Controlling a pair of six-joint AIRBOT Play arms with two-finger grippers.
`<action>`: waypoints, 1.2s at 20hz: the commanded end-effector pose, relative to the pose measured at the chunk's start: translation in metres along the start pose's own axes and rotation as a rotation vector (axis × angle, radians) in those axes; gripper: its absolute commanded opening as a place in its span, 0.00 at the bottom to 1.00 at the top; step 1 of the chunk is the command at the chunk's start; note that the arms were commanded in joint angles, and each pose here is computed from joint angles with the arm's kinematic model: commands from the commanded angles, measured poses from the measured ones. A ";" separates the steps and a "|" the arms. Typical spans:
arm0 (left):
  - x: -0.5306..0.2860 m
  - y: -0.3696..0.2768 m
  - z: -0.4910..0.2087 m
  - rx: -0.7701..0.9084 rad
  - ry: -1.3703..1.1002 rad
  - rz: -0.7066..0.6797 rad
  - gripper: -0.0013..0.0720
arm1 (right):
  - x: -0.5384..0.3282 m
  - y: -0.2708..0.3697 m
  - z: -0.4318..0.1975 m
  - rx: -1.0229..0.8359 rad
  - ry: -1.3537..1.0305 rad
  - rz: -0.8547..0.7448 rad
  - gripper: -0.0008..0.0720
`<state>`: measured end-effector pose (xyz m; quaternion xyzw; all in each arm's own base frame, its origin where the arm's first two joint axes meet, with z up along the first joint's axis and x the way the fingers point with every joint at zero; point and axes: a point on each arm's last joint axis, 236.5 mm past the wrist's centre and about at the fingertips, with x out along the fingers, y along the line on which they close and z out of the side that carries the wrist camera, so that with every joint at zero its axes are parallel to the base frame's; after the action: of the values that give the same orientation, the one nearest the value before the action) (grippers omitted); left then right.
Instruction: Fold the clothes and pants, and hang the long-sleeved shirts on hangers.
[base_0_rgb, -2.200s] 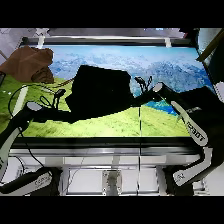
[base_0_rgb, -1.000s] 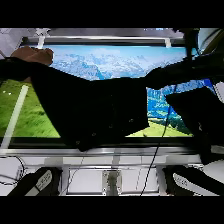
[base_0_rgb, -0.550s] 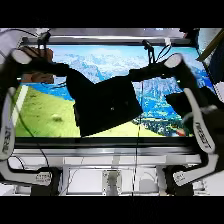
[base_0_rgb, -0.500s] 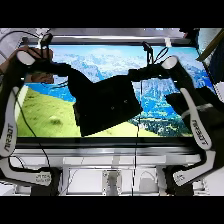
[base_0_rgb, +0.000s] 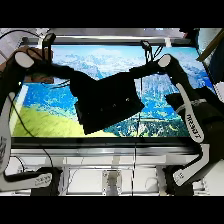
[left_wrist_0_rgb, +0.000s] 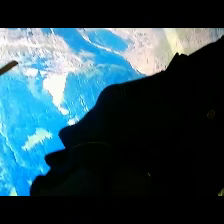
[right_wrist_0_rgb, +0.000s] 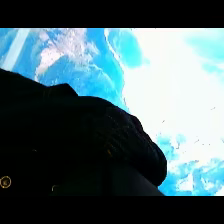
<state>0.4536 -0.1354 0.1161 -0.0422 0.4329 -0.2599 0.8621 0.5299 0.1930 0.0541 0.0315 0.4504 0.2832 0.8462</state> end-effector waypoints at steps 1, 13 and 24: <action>-0.016 -0.032 -0.074 -0.008 0.125 -0.011 0.06 | -0.041 -0.004 -0.041 -0.080 0.208 -0.064 0.04; 0.045 -0.098 -0.240 -0.025 0.292 -0.059 0.06 | -0.035 -0.024 -0.220 0.016 0.487 -0.146 0.04; 0.048 -0.078 -0.217 -0.038 0.238 0.034 0.50 | -0.077 -0.015 -0.198 0.012 0.554 -0.162 0.74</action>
<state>0.2722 -0.1919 -0.0514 -0.0187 0.5591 -0.2361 0.7946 0.3562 0.1084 -0.0356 -0.0622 0.6543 0.2093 0.7241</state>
